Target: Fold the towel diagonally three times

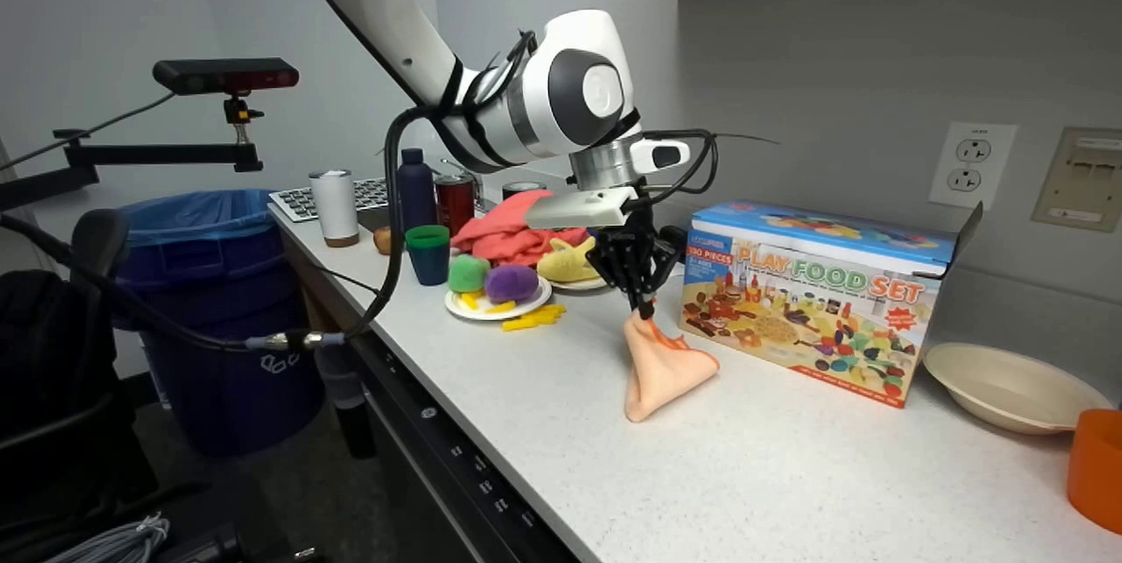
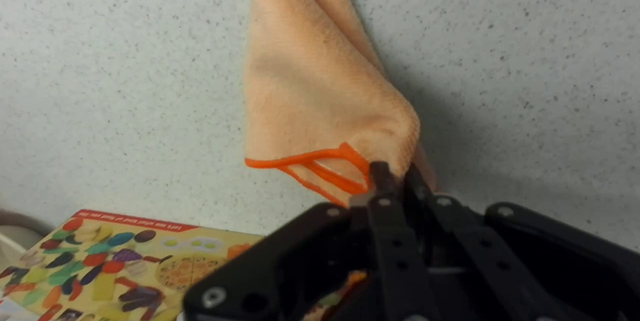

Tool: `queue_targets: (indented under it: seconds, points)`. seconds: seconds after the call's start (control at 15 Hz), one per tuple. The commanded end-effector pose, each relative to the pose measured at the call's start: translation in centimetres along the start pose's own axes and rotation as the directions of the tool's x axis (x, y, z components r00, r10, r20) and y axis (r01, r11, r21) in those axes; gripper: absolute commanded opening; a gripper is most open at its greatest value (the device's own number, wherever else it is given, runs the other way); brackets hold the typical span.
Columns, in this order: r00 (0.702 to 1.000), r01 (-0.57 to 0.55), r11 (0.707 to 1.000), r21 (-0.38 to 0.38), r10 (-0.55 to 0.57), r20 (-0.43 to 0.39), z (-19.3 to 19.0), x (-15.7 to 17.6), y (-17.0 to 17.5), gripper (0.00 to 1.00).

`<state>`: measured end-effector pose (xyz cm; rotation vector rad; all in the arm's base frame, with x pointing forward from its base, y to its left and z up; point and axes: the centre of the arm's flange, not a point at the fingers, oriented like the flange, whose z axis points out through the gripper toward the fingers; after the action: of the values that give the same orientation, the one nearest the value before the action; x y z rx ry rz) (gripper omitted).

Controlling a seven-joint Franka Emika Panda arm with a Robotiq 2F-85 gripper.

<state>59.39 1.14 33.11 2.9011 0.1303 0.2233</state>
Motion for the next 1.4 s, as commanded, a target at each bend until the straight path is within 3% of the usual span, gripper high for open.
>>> queue_targets:
  seconds: [0.0, 0.07, 0.4, 0.6, 0.93, 1.33]
  points:
    - [0.999, 0.047, 0.999, 0.001, -0.047, 0.014, 0.9, 0.7, -0.8, 0.26]
    - [0.999, 0.05, 0.999, 0.001, -0.05, 0.014, 1.0, 0.8, -0.9, 0.4]
    - [0.999, 0.048, 0.999, 0.007, -0.048, -0.013, -0.2, 1.2, -0.7, 0.78]
    - [0.998, 0.055, 0.997, 0.052, -0.053, -0.026, -2.2, 0.8, 0.8, 0.99]
    - [0.998, 0.036, 0.998, 0.047, -0.033, -0.061, -5.7, -0.8, 3.8, 1.0]
    - [0.997, -0.014, 0.995, 0.098, 0.021, -0.07, -7.4, -5.2, 5.9, 1.0]
